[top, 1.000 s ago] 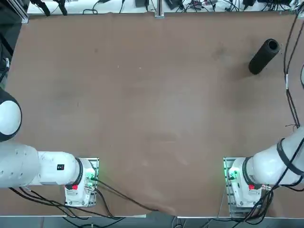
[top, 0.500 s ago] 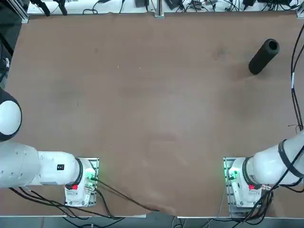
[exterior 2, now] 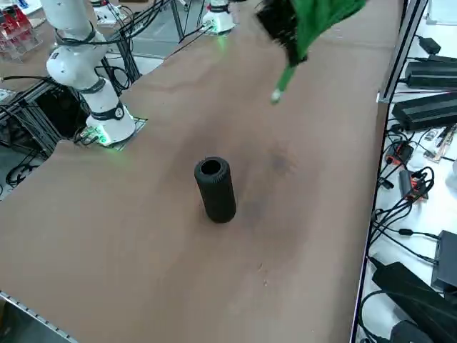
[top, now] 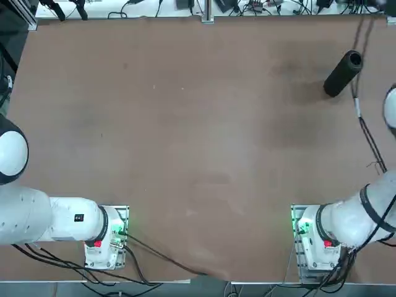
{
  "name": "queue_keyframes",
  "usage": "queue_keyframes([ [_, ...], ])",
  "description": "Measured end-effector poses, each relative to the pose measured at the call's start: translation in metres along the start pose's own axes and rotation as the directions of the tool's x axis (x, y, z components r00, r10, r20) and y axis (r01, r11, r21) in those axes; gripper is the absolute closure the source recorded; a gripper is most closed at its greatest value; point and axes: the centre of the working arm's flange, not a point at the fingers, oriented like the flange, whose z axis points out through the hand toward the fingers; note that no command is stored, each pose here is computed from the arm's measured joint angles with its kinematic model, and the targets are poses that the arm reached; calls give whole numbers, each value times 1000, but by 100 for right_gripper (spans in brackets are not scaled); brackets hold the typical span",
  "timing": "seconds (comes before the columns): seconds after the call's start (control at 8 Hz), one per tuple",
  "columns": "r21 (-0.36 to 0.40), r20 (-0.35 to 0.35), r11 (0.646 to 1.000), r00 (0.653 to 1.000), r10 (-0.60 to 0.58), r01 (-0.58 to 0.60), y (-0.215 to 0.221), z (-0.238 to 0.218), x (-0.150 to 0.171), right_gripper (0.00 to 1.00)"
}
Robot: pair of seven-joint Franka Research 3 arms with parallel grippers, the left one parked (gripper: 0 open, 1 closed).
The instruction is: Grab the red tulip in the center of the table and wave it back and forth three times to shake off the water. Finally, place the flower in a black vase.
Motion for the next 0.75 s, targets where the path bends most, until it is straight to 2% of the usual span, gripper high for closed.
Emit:
queue_keyframes([
  [0.25, 70, 15, 997, 999, 32, -33, -107, -38, -51, 89],
  [0.38, 66, 41, 996, 997, 64, -66, -132, -51, -70, 89],
  [0.5, 47, 63, 995, 994, 88, -91, -138, -56, -78, 89],
  [0.62, 25, 68, 993, 991, 114, -116, -125, -55, -70, 89],
  [0.75, -10, 64, 987, 985, 159, -159, -94, -48, -53, 89],
])
